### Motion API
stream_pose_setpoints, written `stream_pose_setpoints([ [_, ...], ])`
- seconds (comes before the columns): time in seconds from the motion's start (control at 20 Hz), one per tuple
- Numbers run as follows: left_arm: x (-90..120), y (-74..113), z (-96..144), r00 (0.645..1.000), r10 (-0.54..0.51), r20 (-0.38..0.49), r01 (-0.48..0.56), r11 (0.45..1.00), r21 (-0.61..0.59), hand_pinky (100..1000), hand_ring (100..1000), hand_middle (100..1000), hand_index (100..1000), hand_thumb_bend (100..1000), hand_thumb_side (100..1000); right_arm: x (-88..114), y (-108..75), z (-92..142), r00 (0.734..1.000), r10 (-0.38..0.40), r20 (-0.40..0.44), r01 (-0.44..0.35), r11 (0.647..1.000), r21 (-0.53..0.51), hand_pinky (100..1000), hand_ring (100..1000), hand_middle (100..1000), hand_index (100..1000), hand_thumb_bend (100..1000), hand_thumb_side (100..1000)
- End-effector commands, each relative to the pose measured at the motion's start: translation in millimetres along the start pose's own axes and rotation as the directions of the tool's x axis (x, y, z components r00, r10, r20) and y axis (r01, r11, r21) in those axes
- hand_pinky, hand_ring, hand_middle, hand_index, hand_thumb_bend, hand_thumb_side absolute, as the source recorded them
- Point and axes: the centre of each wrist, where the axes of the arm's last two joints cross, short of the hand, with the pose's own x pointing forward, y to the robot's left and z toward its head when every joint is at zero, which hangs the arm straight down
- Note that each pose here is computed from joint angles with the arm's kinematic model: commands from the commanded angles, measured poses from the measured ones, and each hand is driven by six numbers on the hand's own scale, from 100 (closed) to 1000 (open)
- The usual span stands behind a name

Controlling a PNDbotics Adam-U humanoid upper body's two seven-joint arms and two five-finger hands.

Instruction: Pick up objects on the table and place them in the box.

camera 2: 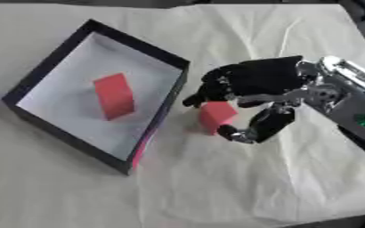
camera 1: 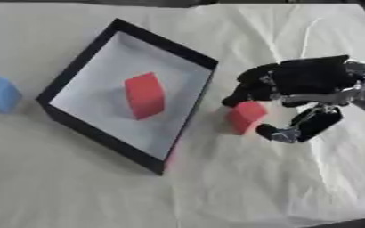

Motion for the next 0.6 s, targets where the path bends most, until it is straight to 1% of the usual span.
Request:
stream_pose_setpoints([
  [0.05,4.4,4.2,-3.8,1.000,-0.019,0.013,0.019,1.000,-0.014,857,899,793,749,100,687,-1.8,-5.1,2.1,0.999,0.017,-0.033,-0.016,1.000,0.015,954,853,770,987,106,269],
  [0.3,3.7,3.9,-3.0,1.000,-0.019,0.010,0.019,1.000,-0.015,859,901,793,749,100,688,-4.1,-5.8,3.0,0.998,0.046,-0.039,-0.046,0.999,0.021,961,867,791,997,158,267],
  [0.45,3.3,3.3,-2.8,1.000,-0.018,0.008,0.018,1.000,-0.018,859,902,794,749,100,689,-6.8,-3.0,3.1,0.998,0.054,-0.043,-0.053,0.998,0.025,964,874,815,999,168,262],
  [0.6,3.1,3.4,-2.4,1.000,-0.019,0.007,0.019,1.000,-0.019,860,902,794,748,100,688,-9.7,0.0,3.3,0.997,0.050,-0.050,-0.049,0.999,0.020,964,879,831,997,149,249],
])
